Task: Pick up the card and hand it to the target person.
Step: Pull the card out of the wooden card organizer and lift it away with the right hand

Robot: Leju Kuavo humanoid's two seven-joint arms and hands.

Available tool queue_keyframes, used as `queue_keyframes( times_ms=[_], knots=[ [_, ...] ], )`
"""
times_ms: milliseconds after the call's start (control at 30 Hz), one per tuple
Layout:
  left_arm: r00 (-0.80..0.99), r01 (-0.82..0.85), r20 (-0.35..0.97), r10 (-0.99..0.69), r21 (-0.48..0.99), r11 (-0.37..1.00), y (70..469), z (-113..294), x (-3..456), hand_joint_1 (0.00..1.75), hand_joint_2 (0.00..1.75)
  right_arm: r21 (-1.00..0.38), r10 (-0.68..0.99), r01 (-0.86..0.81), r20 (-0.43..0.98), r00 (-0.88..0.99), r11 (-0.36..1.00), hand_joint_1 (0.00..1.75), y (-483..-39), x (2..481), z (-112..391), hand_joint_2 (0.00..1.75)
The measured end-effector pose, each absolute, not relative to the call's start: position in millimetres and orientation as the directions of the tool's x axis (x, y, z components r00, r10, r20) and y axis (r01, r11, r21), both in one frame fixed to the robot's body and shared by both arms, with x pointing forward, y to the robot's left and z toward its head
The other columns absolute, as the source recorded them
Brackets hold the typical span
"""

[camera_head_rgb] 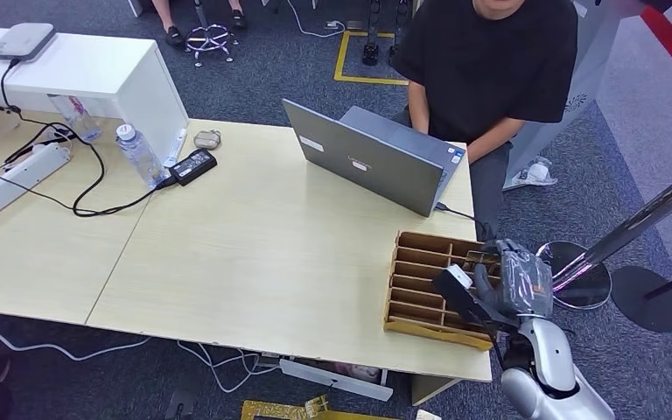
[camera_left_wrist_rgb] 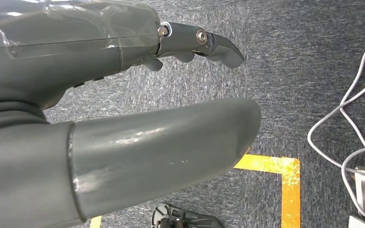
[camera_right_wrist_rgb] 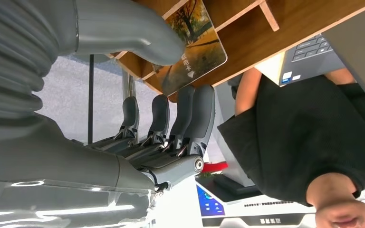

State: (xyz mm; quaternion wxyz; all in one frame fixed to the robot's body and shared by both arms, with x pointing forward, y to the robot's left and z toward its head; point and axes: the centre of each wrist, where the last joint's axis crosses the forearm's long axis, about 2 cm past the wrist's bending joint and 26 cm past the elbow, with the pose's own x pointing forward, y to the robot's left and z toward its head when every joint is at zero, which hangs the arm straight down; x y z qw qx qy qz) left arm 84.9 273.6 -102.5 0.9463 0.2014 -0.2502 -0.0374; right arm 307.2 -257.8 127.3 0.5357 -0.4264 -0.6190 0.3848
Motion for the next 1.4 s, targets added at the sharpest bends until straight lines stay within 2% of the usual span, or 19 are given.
queue_keyframes(
  times_ms=[400,600,1133,1267,1400],
  knots=[
    [0.873,-0.029,0.457,-0.172,0.4,0.916,273.6,-102.5,84.9,0.0,0.0,-0.939,0.943,0.093,0.326,-0.06,0.331,0.89,-255.9,307.4,121.3,1.75],
    [0.873,-0.029,0.456,-0.172,0.4,0.916,273.6,-102.5,84.9,0.0,0.0,-0.942,0.945,0.088,0.321,-0.056,0.325,0.89,-255.8,308.0,119.2,1.75],
    [0.877,-0.029,0.451,-0.169,0.4,0.916,273.6,-102.5,84.8,0.0,0.0,-0.949,0.953,0.09,0.3,-0.051,0.304,1.21,-255.7,311.7,118.0,1.75],
    [0.877,-0.029,0.45,-0.169,0.401,0.916,273.6,-102.5,84.8,0.0,0.0,-0.949,0.954,0.094,0.296,-0.051,0.3,1.34,-255.2,312.3,118.4,1.75],
    [0.877,-0.029,0.449,-0.169,0.401,0.916,273.6,-102.5,84.9,0.0,0.0,-0.948,0.953,0.098,0.298,-0.052,0.302,1.33,-254.8,312.7,118.9,1.75]
  ],
)
